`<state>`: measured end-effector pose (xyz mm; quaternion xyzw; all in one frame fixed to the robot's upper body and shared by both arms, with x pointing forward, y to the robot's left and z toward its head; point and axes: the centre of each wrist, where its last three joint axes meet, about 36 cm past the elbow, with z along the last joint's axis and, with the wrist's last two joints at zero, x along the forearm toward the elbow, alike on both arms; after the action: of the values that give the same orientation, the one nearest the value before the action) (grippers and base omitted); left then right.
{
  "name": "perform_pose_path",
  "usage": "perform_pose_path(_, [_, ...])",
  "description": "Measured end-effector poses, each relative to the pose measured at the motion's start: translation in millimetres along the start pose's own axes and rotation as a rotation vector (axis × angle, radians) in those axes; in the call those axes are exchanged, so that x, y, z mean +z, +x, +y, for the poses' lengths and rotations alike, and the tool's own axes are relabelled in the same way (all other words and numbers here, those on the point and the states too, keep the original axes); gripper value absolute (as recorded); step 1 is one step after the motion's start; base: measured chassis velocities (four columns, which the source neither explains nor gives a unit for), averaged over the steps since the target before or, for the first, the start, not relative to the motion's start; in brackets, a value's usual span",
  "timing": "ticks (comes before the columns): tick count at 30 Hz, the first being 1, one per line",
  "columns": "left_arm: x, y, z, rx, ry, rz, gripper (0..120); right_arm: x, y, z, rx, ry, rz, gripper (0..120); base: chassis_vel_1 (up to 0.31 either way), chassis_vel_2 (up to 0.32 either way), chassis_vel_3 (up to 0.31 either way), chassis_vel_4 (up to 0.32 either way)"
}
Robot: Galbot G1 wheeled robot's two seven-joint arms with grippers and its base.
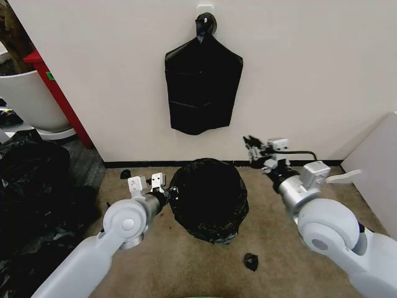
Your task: Place the garbage bag over the trash bin.
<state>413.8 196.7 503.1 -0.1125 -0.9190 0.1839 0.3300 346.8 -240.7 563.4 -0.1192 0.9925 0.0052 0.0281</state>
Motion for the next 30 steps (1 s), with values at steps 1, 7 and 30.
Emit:
perform_pose_path(1, [0, 0, 0, 0.000, 0.000, 0.000, 1, 0, 0, 0, 0.000, 0.000, 0.000, 31, 0.000, 0.000, 0.000, 0.000])
perform_pose_path(7, [5, -6, 0, -0.006, -0.012, 0.005, 1, 38, 48, 2, 0.066, -0.004, -0.052, 56, 0.000, 0.000, 0.000, 0.000])
perform_pose_path(30, [17, -20, -1, -0.011, -0.032, 0.031, 1, 84, 89, 15, 0.171, -0.002, -0.105, 100, 0.000, 0.000, 0.000, 0.000])
